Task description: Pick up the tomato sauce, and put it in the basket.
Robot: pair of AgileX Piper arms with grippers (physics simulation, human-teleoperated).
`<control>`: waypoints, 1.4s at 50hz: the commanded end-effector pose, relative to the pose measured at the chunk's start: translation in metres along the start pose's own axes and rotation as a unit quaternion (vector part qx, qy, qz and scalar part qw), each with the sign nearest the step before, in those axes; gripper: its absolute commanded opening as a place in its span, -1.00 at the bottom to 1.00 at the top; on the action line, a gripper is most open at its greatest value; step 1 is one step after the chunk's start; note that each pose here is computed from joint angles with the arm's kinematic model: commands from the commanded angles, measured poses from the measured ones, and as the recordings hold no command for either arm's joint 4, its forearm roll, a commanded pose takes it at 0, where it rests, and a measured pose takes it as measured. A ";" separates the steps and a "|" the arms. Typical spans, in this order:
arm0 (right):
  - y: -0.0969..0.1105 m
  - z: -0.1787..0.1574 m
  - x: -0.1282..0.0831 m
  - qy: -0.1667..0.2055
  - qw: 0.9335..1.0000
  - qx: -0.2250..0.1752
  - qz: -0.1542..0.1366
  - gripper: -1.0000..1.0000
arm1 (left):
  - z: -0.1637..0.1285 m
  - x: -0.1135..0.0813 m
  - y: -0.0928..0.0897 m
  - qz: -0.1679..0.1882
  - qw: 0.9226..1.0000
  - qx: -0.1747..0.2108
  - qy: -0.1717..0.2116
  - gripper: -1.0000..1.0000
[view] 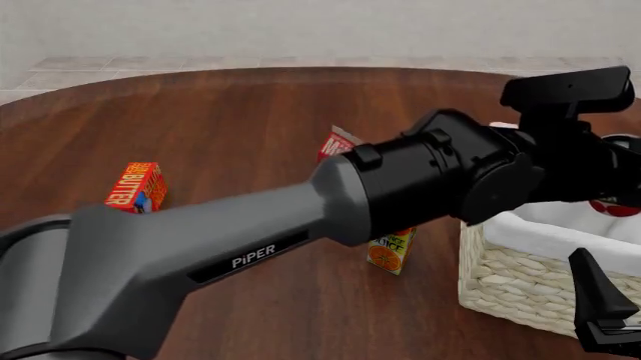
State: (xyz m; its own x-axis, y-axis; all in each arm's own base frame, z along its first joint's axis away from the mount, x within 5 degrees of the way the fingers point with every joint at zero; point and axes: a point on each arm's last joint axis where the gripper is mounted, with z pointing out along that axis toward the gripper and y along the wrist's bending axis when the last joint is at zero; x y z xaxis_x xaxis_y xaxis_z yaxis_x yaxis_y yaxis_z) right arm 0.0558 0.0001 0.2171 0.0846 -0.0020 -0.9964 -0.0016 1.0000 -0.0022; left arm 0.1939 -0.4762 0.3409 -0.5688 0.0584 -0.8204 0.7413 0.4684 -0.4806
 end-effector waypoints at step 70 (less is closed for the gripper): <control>0.000 0.000 0.000 0.000 1.000 0.000 0.000 1.00 | 0.021 0.019 0.016 0.014 1.000 -0.011 0.010 -1.00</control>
State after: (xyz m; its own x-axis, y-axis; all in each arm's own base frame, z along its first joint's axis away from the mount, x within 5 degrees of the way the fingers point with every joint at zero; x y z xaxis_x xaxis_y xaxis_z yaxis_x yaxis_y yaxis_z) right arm 0.0558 0.0001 0.2171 0.0846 -0.0020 -0.9964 -0.0016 1.0000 -0.0021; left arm 0.2012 -0.4870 0.3119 -0.5781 0.0812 -0.8119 0.7340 0.4865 -0.4739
